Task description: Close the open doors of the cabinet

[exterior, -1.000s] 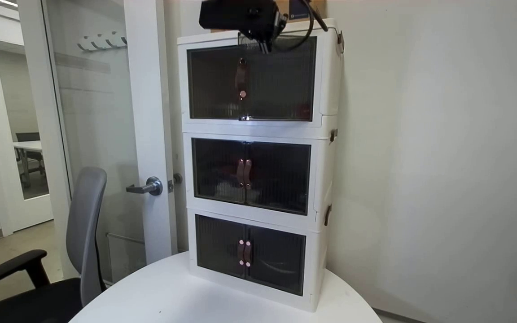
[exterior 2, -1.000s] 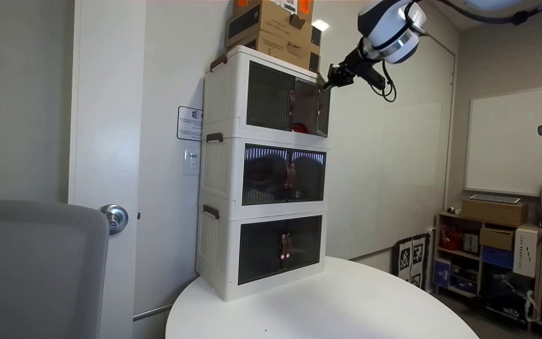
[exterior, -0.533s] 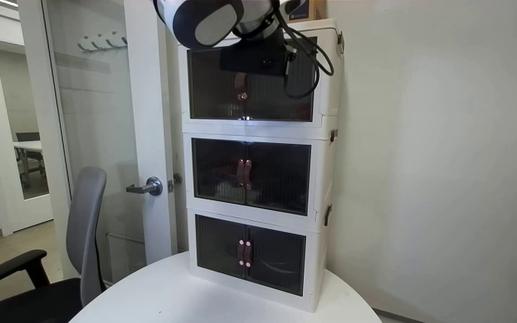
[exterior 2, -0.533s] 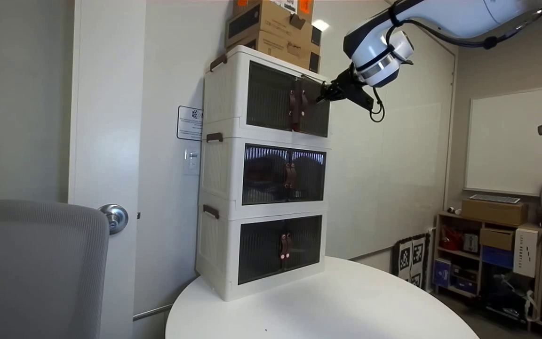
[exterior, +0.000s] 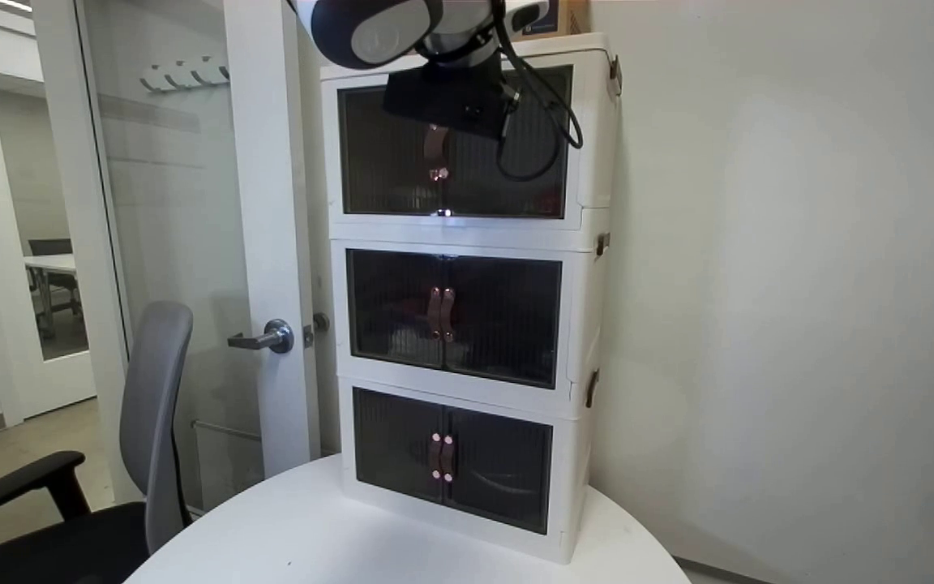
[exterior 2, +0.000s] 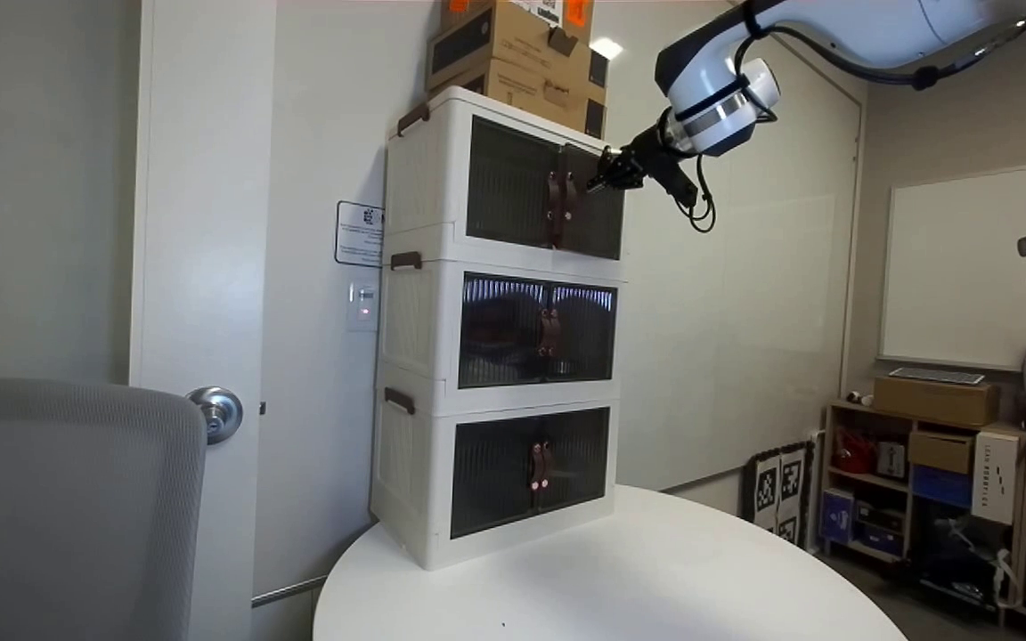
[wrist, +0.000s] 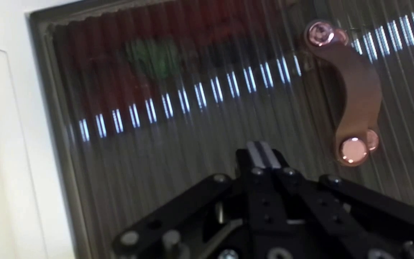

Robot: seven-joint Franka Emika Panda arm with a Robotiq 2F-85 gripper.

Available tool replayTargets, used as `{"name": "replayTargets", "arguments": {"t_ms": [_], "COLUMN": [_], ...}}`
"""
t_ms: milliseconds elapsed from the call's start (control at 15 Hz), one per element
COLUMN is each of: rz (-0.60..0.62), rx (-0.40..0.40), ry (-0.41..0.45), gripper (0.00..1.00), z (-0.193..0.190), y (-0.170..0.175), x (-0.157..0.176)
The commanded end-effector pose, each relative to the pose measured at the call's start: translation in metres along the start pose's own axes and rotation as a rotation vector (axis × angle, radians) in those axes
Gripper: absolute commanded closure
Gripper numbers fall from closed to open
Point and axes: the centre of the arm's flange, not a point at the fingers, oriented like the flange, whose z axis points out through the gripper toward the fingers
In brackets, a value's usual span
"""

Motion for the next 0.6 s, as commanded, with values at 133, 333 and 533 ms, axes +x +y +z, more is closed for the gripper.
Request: {"name": "replayTargets", "arguments": {"t_ms": [133,333,533], "rz": [-0.006,-0.068,-0.118], "rx": [0.070,0.094,0.094], "ry": [0.003,0.039,0.085], "gripper": [1.00,1.00,1.00], "z": [0.017,0.030,0.038], "y": [-0.012,-0.029,-0.038], "x": [-0.013,-0.029,-0.040]}}
